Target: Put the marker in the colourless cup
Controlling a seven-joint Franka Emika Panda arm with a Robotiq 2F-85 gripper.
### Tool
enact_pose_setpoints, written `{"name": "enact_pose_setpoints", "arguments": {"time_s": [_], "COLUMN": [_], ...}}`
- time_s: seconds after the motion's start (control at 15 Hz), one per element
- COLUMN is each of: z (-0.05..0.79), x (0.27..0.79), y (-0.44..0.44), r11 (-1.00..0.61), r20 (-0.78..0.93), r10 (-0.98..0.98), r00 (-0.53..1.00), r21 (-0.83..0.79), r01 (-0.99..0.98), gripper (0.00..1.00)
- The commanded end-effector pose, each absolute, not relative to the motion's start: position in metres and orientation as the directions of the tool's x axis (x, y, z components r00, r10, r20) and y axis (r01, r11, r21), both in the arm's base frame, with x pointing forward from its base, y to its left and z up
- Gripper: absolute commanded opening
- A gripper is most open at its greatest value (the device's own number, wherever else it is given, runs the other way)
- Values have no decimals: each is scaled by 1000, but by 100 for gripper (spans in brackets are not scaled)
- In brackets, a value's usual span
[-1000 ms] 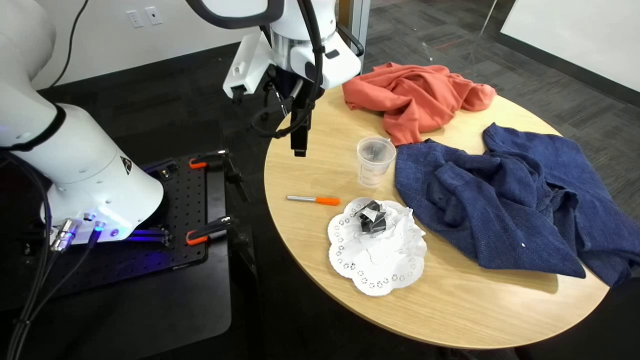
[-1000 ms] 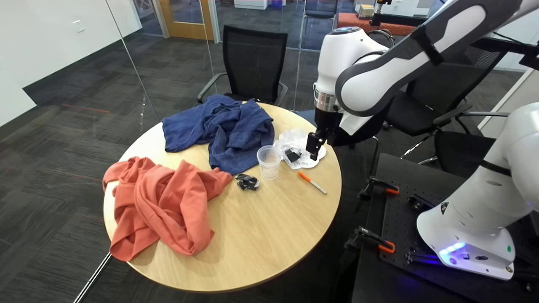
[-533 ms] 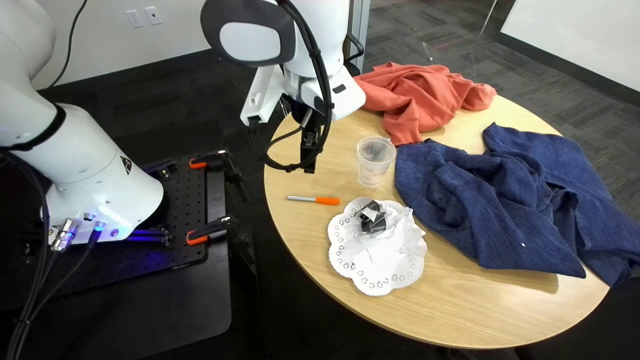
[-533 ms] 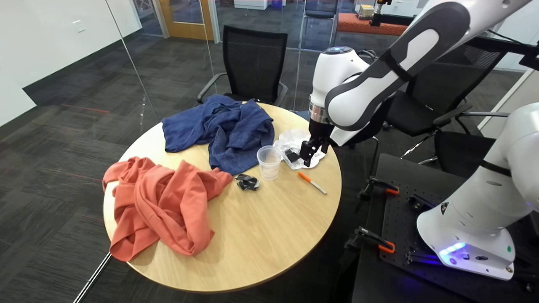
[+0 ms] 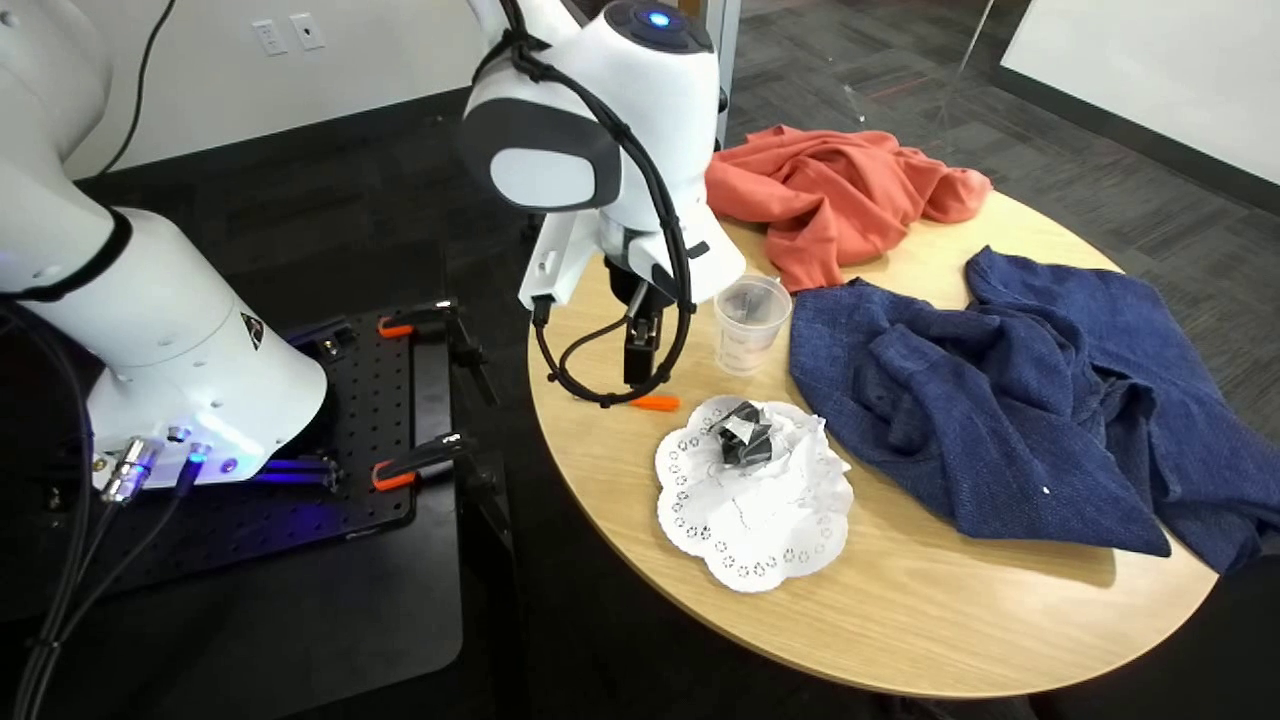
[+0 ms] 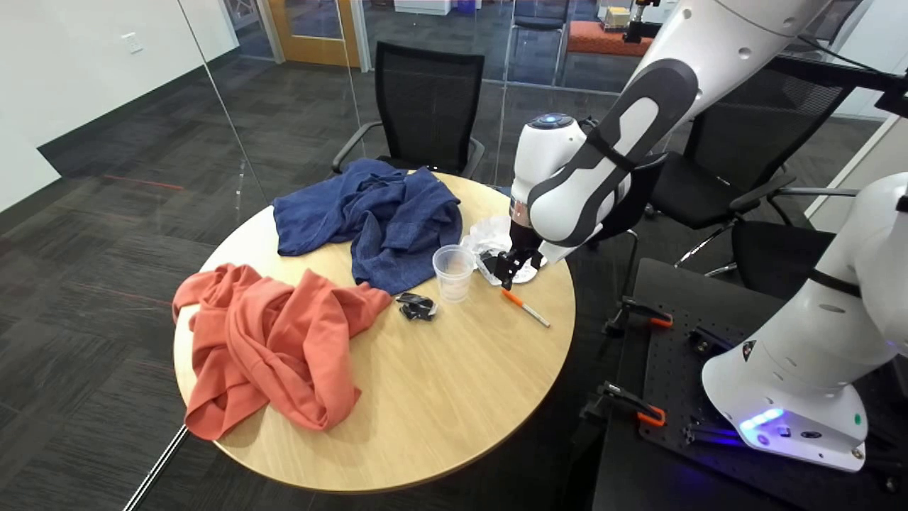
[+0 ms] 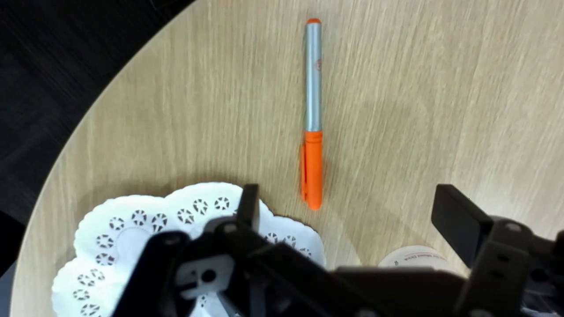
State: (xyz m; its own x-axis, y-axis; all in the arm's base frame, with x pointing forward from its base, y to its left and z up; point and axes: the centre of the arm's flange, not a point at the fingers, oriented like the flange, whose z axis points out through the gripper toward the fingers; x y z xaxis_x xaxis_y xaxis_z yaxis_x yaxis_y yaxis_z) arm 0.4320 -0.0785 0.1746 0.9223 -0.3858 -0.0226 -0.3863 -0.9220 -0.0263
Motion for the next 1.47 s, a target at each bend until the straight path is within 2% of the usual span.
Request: {"name": "enact_pose_setpoints", "arguments": {"time_s": [0.0, 1.0, 1.07, 1.13, 1.2, 1.4], "z": [150, 97, 95, 94, 94, 93], "x": [446, 450, 451, 451, 451, 452], "y": [-88, -96, -96, -96, -97, -97], "r11": [-911, -907, -907, -907, -907, -906], "r20": [-14, -46, -46, -47, -47, -48], "r10": [-412, -422, -422, -421, -422, -424], "r00": [911, 906, 906, 906, 905, 904], "r21": [-12, 26, 26, 28, 27, 24], "r01": [-413, -421, -421, -420, -421, -423], "gripper": [100, 100, 75, 74, 68, 42]}}
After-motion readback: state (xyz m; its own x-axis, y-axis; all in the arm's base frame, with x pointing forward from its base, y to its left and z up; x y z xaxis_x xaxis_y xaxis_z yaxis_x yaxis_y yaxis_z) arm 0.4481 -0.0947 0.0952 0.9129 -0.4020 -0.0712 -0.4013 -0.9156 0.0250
